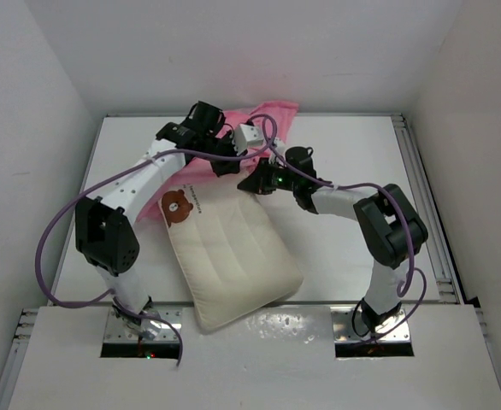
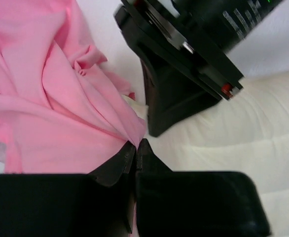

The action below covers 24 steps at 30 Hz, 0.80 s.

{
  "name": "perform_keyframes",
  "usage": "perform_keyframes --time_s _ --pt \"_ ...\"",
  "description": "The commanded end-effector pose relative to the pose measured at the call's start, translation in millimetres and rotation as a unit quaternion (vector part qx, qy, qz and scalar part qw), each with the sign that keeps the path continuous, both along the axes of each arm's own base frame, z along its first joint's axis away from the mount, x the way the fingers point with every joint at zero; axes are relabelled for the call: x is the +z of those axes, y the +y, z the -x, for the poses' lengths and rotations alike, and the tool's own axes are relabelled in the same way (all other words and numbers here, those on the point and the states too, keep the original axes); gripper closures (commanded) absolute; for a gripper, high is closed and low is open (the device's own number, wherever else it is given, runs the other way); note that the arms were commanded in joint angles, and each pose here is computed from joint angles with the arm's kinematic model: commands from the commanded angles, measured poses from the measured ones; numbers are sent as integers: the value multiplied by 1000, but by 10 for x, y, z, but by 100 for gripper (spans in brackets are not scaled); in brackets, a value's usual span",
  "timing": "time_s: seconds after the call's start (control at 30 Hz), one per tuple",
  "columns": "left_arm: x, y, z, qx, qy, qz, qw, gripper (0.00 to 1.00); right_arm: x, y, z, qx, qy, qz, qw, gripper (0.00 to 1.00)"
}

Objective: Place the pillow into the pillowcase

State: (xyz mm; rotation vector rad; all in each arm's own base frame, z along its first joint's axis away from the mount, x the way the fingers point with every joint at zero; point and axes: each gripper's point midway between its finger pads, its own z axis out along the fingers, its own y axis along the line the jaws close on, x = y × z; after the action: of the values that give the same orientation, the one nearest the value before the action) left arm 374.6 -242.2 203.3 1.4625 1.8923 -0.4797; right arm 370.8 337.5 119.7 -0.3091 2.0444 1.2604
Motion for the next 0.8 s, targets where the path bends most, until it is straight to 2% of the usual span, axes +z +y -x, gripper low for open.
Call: perform_keyframes --time_s 0.0,0.07,0.2,0.27,0.33,0.37,0.4,0.43,0.47,0.5,0.53,0.57,0.6,0.63,0.67,0.7,0.77 --pt "134 -94 237 -47 -16 10 999 100 696 47 -159 -8 -115 -37 993 100" --pt "131 -41 175 -31 -27 0 999 100 676 25 -132 -12 -126 -19 992 100" --pt "62 52 244 -33 -18 -18 999 100 541 -277 -265 -95 -99 -18 990 100" --pt "18 111 282 -28 -17 -26 999 100 551 -504 -418 -173 -73 -41 981 100" --pt "-90 185 301 -15 -14 -41 999 100 358 -856 -543 -261 -32 -43 964 100" --pt "-126 201 297 -8 -14 -45 999 97 286 -966 -583 -284 -21 -38 958 100" --pt "-185 234 298 8 -6 -48 999 89 180 -1003 -585 -293 0 -22 956 100" --pt "-182 261 233 25 -16 -53 998 78 94 -994 -589 -283 10 -9 959 100" --pt "-184 279 217 40 -13 -52 998 51 173 -935 -650 -260 -9 4 966 83" --pt "-172 295 187 49 -16 -52 997 42 156 -867 -641 -234 -9 16 972 63" --pt "-136 324 130 63 -25 -53 996 25 13 -796 -524 -192 20 45 980 45" --pt "-97 380 84 84 -25 -48 995 16 82 -740 -590 -177 14 59 982 34" --pt "-16 433 22 101 -34 -43 993 6 -107 -817 -482 -160 34 112 980 21" --pt "25 528 -56 126 -44 -46 990 0 -143 -909 -502 -174 33 141 974 15" --pt "73 702 -145 159 -47 -43 985 0 -72 -996 -505 -187 24 155 970 11" --pt "123 816 -214 191 -53 -36 979 0 -120 -1098 -444 -194 26 185 963 1" --pt "128 1226 -370 260 -63 -42 963 0 -137 -1361 -409 -238 23 220 946 1"
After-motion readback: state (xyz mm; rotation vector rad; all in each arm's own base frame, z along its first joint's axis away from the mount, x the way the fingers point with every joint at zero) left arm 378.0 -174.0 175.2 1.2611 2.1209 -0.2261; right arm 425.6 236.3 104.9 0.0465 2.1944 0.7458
